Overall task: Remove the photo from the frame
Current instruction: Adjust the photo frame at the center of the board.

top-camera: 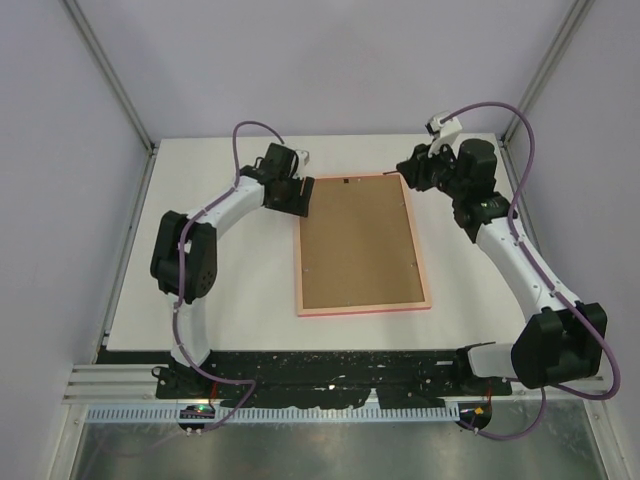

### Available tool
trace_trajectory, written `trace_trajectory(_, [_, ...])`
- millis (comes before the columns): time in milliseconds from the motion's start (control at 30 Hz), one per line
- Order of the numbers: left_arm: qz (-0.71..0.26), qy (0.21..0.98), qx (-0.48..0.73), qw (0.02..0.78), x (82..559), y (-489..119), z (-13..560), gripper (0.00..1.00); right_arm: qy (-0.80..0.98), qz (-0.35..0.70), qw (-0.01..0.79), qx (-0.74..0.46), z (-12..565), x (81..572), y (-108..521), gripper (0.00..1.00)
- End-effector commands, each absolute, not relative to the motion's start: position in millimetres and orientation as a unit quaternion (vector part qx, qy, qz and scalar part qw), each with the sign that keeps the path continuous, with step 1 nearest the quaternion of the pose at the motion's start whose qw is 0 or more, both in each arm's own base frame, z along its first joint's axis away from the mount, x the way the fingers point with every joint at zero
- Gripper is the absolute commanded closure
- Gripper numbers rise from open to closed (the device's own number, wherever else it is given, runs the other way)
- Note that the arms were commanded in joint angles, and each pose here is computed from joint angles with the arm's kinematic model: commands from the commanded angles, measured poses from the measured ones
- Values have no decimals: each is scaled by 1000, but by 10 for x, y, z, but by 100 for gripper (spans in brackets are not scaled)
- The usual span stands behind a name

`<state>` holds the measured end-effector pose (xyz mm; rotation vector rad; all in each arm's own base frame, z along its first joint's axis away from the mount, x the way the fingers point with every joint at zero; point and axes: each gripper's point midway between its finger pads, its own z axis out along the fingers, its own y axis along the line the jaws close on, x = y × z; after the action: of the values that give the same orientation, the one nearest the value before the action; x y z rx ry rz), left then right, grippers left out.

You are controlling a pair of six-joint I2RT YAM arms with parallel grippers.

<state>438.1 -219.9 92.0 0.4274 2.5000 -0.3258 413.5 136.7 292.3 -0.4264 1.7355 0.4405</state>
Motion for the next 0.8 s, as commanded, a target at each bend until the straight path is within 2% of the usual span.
trace_trajectory(0, [-123, 940, 134, 290, 4372, -2186, 888, 34, 717, 208, 638, -187, 3239, 4030, 1426, 92])
trace_trajectory(200, [-116, 952, 125, 255, 4222, -2229, 663, 46, 717, 213, 636, -190, 3231, 3978, 1434, 92])
trace_trajectory(533, [-110, 961, 124, 220, 4153, -2269, 421, 50, 715, 221, 634, -197, 3202, 3901, 1453, 92])
trace_trajectory(767, [-107, 965, 121, 209, 4129, -2251, 359, 65, 713, 225, 634, -200, 3208, 3878, 1464, 92])
